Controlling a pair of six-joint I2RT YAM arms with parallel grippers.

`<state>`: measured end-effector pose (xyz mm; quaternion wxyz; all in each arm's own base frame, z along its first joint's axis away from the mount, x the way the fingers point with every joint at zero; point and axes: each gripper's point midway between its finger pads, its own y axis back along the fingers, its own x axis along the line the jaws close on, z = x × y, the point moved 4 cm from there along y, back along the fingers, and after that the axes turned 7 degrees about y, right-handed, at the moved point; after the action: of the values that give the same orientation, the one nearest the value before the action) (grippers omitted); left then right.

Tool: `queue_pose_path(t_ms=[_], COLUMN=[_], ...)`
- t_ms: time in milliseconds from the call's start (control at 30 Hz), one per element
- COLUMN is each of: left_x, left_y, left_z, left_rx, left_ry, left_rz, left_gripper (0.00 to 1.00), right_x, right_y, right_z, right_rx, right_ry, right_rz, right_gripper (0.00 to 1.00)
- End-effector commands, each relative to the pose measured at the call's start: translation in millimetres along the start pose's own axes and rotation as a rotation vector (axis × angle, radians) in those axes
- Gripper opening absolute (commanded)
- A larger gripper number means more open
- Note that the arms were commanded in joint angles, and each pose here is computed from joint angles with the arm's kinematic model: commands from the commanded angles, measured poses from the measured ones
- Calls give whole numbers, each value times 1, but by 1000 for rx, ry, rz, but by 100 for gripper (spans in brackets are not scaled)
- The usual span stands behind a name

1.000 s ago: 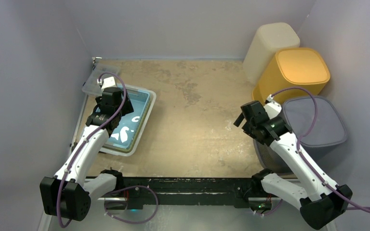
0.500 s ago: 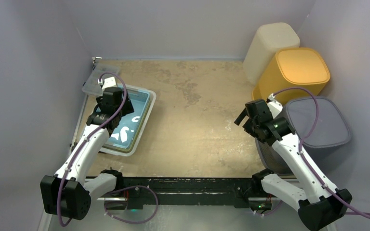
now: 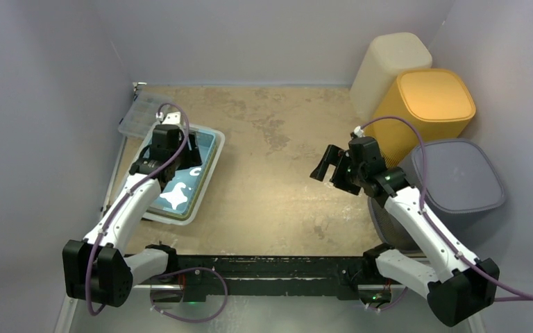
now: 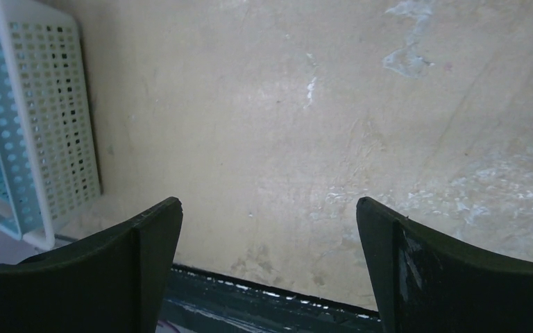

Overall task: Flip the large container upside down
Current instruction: Move the multiple containers to the center of the board.

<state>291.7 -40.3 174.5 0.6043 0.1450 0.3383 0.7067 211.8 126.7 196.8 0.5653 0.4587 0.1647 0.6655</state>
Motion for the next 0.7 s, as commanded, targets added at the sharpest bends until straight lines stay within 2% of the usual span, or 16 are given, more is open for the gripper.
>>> queue_pose_path(t_ms=[0,233,333,533,667], left_x=[-27,-47,-46,-49,-57], left_y=[2,2,-7,-19,-18], left_z=[6,-4,-12,-31,-42], left_rx=[-11,44,94,217,261], left_ry=[-44,-75,-76,-70,-2], left_rz=[-207,-371,-352,-371,-394], left_gripper=[65,61,55,34,25], right_x=[22,41,58,84,89], right_y=[-3,-11,-18,-40,-47], right_z=[4,5,-3,-29,-39], right_rx=[19,50,74,144,163], right_ry=[86,129,160,183,176], right_rz=[152,190,210,172,169], right_gripper=[98,98,97,79,75])
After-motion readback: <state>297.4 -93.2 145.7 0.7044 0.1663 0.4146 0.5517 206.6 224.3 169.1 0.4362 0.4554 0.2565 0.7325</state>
